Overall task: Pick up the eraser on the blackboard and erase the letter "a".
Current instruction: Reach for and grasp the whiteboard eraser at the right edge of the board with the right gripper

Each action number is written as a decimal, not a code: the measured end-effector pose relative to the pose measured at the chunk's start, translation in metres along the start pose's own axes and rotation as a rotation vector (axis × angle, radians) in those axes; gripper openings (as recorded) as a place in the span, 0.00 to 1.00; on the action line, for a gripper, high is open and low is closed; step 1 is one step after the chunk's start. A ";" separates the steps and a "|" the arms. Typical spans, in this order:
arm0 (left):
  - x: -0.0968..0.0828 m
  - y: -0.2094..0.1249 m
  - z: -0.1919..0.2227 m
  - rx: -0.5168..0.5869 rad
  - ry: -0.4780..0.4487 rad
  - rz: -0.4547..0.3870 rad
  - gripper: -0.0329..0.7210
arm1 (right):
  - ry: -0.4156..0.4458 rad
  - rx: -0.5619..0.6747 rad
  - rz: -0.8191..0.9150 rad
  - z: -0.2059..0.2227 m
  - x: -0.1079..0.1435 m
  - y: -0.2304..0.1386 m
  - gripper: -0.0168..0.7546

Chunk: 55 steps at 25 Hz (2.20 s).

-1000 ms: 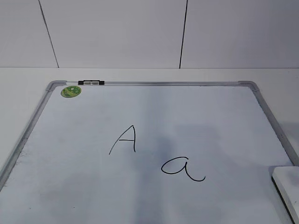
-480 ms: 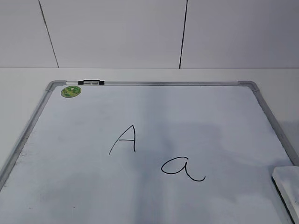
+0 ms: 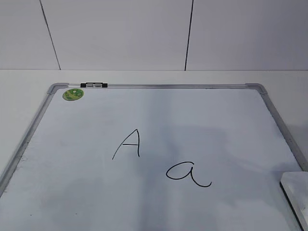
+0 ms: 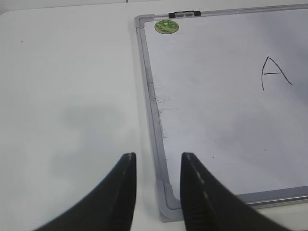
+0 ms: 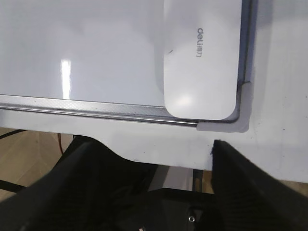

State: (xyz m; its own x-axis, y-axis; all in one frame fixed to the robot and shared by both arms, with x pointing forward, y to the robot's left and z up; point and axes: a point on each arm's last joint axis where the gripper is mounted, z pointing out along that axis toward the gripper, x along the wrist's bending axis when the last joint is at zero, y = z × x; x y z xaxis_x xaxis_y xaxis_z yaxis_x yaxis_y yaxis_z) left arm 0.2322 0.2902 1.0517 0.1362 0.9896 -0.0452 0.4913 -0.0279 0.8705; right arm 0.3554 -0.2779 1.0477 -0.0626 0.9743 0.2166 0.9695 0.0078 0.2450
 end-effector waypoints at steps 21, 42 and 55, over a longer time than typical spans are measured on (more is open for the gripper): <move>0.000 0.000 0.000 0.000 0.000 0.000 0.36 | -0.058 0.097 0.020 0.028 -0.012 0.025 0.79; 0.000 0.000 0.000 0.000 0.000 0.000 0.36 | -0.145 0.145 -0.111 0.061 -0.005 0.055 0.79; 0.000 0.000 0.000 0.000 0.000 0.000 0.36 | -0.170 0.156 -0.069 0.066 0.001 0.055 0.79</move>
State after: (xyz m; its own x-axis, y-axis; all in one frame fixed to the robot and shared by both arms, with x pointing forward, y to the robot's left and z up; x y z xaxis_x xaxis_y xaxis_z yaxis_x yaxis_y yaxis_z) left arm 0.2322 0.2902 1.0517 0.1362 0.9896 -0.0452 0.4913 -0.0279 0.8705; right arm 0.4244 -0.2620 0.9992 -0.1022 0.9940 0.0384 0.9900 0.0979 0.1017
